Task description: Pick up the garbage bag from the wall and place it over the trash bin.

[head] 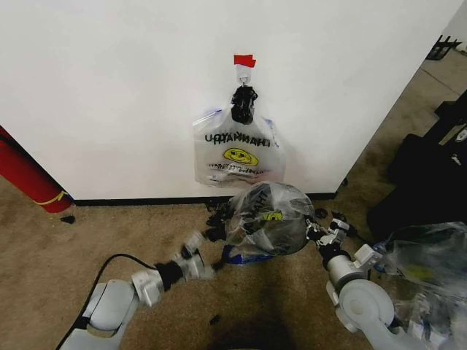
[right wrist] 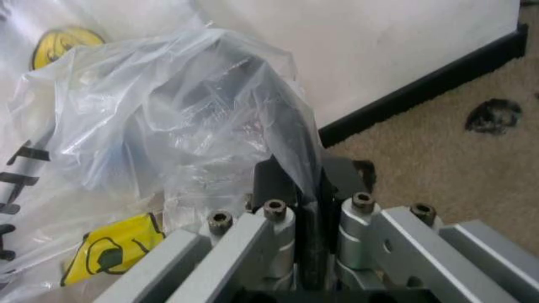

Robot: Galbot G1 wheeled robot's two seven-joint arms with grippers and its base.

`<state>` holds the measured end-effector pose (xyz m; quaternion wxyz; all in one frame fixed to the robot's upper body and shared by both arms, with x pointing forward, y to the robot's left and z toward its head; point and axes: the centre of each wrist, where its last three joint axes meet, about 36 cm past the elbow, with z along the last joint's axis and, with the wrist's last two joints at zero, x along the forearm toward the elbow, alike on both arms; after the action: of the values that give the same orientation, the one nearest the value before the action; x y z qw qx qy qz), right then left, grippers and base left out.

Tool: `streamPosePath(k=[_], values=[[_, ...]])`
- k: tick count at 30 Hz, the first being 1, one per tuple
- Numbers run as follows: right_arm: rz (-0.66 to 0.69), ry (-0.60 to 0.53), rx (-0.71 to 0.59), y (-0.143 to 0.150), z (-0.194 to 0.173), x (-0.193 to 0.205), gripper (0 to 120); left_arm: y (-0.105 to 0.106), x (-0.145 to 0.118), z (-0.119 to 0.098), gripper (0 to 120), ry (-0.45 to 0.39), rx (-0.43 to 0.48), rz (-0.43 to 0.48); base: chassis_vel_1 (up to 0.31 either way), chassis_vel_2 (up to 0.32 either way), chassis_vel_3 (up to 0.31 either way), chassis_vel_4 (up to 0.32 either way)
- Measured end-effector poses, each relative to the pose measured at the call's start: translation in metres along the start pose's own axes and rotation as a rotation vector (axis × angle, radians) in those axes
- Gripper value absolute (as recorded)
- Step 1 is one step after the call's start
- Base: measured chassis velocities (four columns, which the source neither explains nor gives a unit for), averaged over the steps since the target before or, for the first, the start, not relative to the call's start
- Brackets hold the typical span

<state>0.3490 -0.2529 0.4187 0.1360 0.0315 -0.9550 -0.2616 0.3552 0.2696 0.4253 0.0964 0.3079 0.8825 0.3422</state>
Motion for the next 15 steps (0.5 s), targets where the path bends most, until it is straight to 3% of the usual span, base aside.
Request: streamPosePath(k=[2,4,5,6,8,10,12,15], values=[[-0.001,0.002,0.027,0.001,0.0,0.001,1,-0.003,-0.004,-0.017,91,0.001,0.086,-0.079,0.0,0.0,0.0,0.0],[-0.002,0.0,0.057,0.002,0.002,0.002,1,-0.014,-0.013,-0.043,86,-0.034,0.263,-0.163,0.0,0.0,0.0,0.0],[-0.006,-0.002,0.08,0.004,0.004,0.003,1,-0.028,-0.018,-0.064,79,-0.054,0.416,-0.139,0.0,0.0,0.0,0.0],[-0.006,-0.002,0.08,0.004,0.004,0.003,1,-0.028,-0.018,-0.064,79,-0.054,0.416,-0.139,0.0,0.0,0.0,0.0],[-0.016,-0.004,0.105,0.006,0.008,0.004,1,-0.05,-0.021,-0.092,71,-0.052,0.594,-0.042,0.0,0.0,0.0,0.0],[-0.021,-0.003,0.119,0.008,0.01,0.004,1,-0.058,-0.022,-0.104,67,-0.038,0.649,0.012,0.0,0.0,0.0,0.0],[-0.032,-0.003,0.155,0.013,0.017,0.006,1,-0.066,-0.026,-0.117,54,0.03,0.7,0.079,0.0,0.0,0.0,0.0],[-0.045,-0.004,0.177,0.015,0.022,0.007,1,-0.063,-0.035,-0.125,46,0.093,0.731,0.078,0.0,0.0,0.0,0.0]])
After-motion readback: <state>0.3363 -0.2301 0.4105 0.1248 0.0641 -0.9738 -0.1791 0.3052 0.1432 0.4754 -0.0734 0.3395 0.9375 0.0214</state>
